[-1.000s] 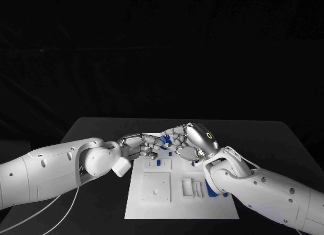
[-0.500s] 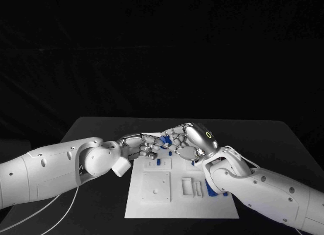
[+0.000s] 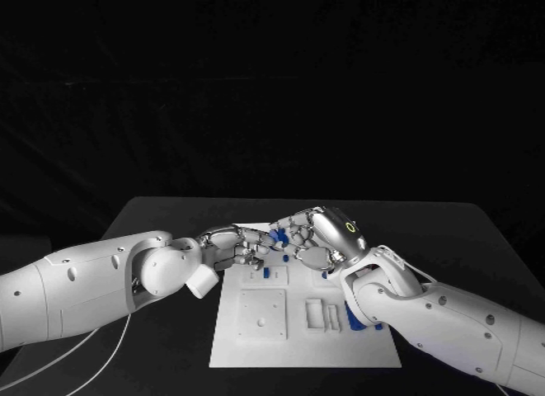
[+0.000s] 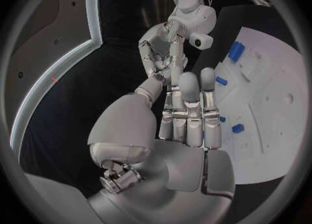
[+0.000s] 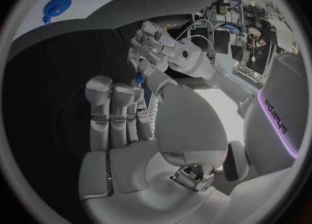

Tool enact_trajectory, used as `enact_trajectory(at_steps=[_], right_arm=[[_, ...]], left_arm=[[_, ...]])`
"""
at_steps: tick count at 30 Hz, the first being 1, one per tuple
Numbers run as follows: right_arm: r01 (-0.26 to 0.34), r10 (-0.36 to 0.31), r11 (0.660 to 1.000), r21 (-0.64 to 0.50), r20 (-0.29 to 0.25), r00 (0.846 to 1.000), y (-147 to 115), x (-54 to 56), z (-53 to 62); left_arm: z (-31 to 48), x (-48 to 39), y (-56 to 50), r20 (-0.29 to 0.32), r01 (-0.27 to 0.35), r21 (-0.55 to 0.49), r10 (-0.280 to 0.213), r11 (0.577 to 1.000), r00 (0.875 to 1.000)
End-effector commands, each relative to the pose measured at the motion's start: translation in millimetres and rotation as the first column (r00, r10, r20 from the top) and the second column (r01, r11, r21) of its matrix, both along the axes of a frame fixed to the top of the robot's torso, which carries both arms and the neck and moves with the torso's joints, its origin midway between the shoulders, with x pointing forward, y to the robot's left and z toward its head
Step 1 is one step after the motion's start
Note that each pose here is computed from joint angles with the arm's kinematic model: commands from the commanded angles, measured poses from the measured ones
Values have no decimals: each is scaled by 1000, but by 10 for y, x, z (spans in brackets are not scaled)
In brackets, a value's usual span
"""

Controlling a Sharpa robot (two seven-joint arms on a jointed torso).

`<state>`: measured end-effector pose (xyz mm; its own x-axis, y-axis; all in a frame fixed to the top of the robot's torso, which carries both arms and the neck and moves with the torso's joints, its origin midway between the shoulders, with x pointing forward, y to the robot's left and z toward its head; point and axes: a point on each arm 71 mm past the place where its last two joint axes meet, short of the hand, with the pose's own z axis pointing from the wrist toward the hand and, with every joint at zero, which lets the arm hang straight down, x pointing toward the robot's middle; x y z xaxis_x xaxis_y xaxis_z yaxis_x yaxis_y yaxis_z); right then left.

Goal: Assemble the parts on the task board

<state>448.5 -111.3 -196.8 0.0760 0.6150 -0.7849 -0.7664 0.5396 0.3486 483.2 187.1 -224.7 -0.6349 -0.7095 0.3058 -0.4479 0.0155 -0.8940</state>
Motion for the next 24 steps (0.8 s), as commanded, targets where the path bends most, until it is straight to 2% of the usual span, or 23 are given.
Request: enact_trajectory(at_steps=[1, 24], right_arm=[[-10, 10, 1000, -9, -11, 1000, 9, -2, -11], [-15, 15, 1000, 11, -43, 999, -17, -10, -4]], left_arm=[[15, -14, -28, 1, 28, -12, -27, 1000, 1000], [-19, 39, 104, 25, 32, 53, -33, 998, 999]])
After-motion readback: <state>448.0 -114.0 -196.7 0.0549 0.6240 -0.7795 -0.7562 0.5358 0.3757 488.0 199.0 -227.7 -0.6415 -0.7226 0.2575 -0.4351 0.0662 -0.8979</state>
